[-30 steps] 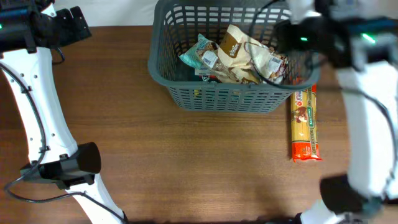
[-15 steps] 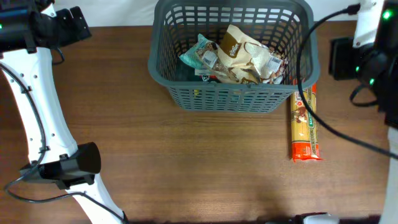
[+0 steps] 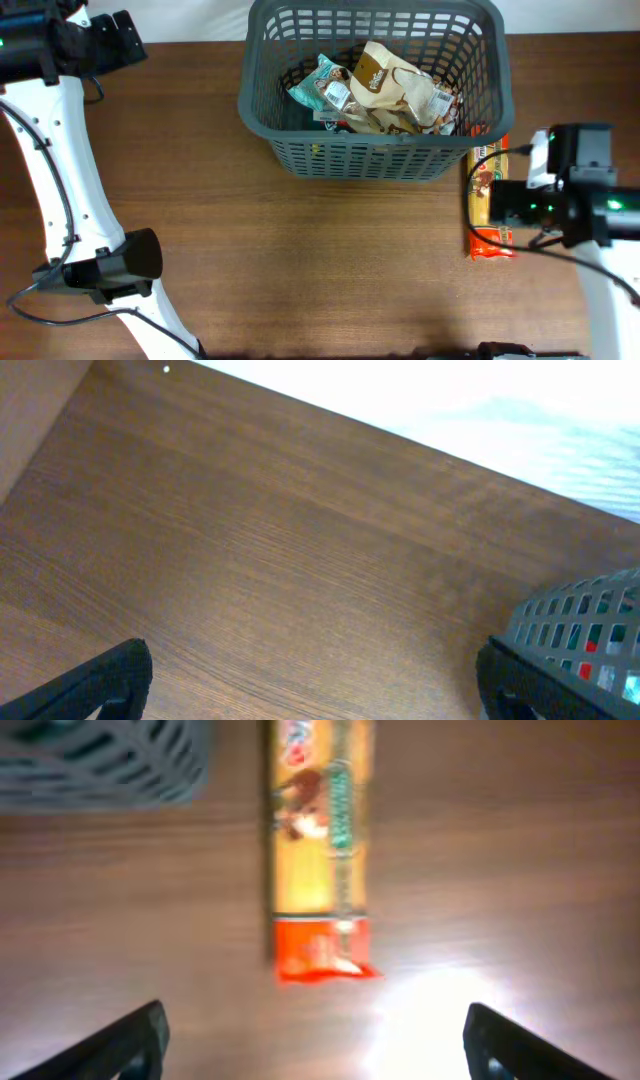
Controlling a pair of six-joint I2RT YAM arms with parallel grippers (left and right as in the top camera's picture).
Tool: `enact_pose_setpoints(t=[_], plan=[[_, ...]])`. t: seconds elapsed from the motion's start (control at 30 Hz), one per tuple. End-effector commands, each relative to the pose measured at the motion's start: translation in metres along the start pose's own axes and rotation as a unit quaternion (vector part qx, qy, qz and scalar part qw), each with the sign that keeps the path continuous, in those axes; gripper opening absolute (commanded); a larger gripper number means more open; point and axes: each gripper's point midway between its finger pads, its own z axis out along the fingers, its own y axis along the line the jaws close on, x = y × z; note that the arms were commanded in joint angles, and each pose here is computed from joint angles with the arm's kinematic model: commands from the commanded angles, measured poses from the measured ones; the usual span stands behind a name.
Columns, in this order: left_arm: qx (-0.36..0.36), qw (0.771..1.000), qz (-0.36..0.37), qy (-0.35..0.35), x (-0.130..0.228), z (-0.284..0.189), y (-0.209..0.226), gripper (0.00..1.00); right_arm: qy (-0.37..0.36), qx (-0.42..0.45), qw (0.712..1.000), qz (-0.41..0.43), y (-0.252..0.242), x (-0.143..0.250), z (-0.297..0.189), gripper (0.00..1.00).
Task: Pack container
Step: 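Lower the right gripper onto the San Remo spaghetti pack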
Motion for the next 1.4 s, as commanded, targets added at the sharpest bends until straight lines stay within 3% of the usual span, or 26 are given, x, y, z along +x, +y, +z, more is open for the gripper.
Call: enact_pose_setpoints(t=[0.0,0.23,0.73,1.1,1.37], plan=[[0.0,1.0,-0.008,0.002,0.0,0.002,0.001,0.99,0.011,-0.098,0.994,0.045,0.02,0.011,0.021,0.92],[0.0,1.0,-0.008,0.002,0.0,0.002,0.001,0.99,0.043,-0.086,0.991,0.095,-0.004,0.015,0.077,0.92],[0.0,1.0,-0.008,0.002,0.0,0.002,0.001,0.99,0.144,-0.092,0.98,0.1,-0.004,0.027,0.179,0.91],[0.0,1.0,-0.008,0.002,0.0,0.002,0.001,0.99,0.17,-0.099,0.979,0.06,-0.003,0.039,0.196,0.88],[0.0,1.0,-0.008,0.002,0.0,0.002,0.001,0.99,0.185,-0.032,0.981,0.048,-0.026,0.047,0.198,0.85]])
